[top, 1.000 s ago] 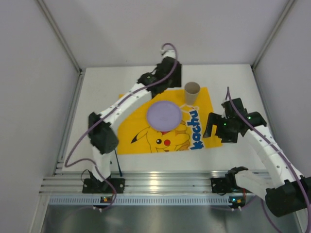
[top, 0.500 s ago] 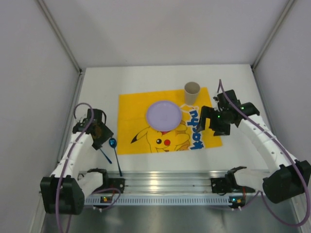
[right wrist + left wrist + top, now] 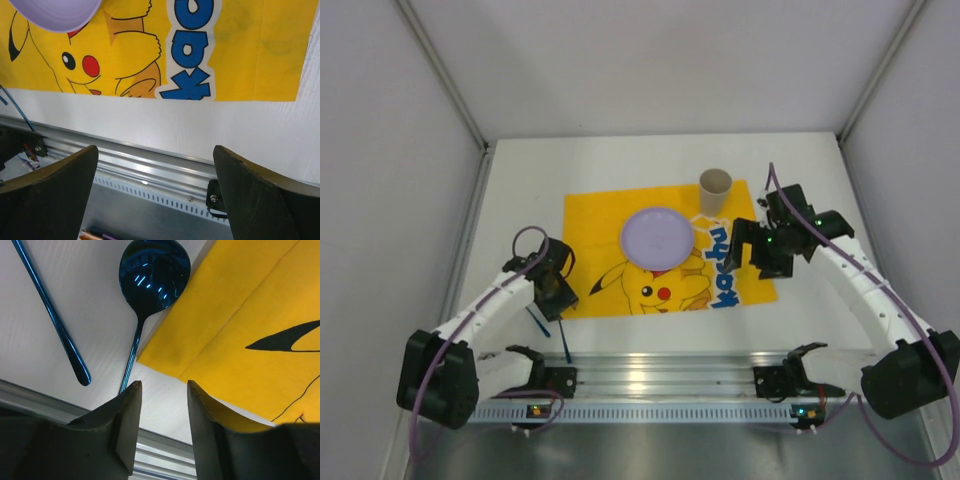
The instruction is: Set the dinner table for one person
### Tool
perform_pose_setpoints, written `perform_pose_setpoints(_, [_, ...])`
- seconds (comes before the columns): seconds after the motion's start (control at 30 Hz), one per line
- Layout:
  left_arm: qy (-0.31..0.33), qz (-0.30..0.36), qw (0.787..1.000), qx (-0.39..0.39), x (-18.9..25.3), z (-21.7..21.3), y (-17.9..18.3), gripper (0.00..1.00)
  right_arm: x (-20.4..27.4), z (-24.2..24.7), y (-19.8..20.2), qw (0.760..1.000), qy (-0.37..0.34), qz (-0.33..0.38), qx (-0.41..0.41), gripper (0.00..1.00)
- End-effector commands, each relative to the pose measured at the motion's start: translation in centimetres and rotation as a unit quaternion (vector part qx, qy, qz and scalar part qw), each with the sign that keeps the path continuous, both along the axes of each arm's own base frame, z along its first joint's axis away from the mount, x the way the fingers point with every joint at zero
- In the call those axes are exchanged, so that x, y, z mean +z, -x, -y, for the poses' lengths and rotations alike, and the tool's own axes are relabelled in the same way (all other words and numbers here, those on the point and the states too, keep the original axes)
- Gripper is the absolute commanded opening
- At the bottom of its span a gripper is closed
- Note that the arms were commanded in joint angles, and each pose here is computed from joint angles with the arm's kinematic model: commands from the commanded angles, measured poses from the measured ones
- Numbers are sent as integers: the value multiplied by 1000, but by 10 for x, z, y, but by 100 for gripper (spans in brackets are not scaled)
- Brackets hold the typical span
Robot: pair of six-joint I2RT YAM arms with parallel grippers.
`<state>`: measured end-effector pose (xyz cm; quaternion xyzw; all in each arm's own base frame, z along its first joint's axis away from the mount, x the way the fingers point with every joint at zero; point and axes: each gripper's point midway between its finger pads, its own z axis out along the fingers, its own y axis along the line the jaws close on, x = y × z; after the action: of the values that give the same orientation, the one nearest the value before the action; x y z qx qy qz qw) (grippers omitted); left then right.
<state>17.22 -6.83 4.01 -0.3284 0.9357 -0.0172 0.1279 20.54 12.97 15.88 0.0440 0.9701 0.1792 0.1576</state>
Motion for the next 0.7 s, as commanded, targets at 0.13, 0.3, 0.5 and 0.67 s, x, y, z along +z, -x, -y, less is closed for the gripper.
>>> perform_pose_setpoints(0.13, [-44, 2, 998, 48, -17, -14, 7, 43, 10, 3, 6, 1000, 5, 27, 16, 100])
perform_pose_setpoints(0.3, [-67, 42, 994, 75, -2, -27, 0, 47, 7, 9, 12, 999, 17, 22, 15, 100])
perform_pose_setpoints(0.5, [-96, 20, 992, 85, -18, -36, 4, 45, 0, 11, 16, 999, 23, 13, 20, 100])
perform_pose_setpoints(0.67, [-81, 19, 992, 99, -35, -31, 3, 41, -1, 12, 13, 999, 29, 13, 24, 100])
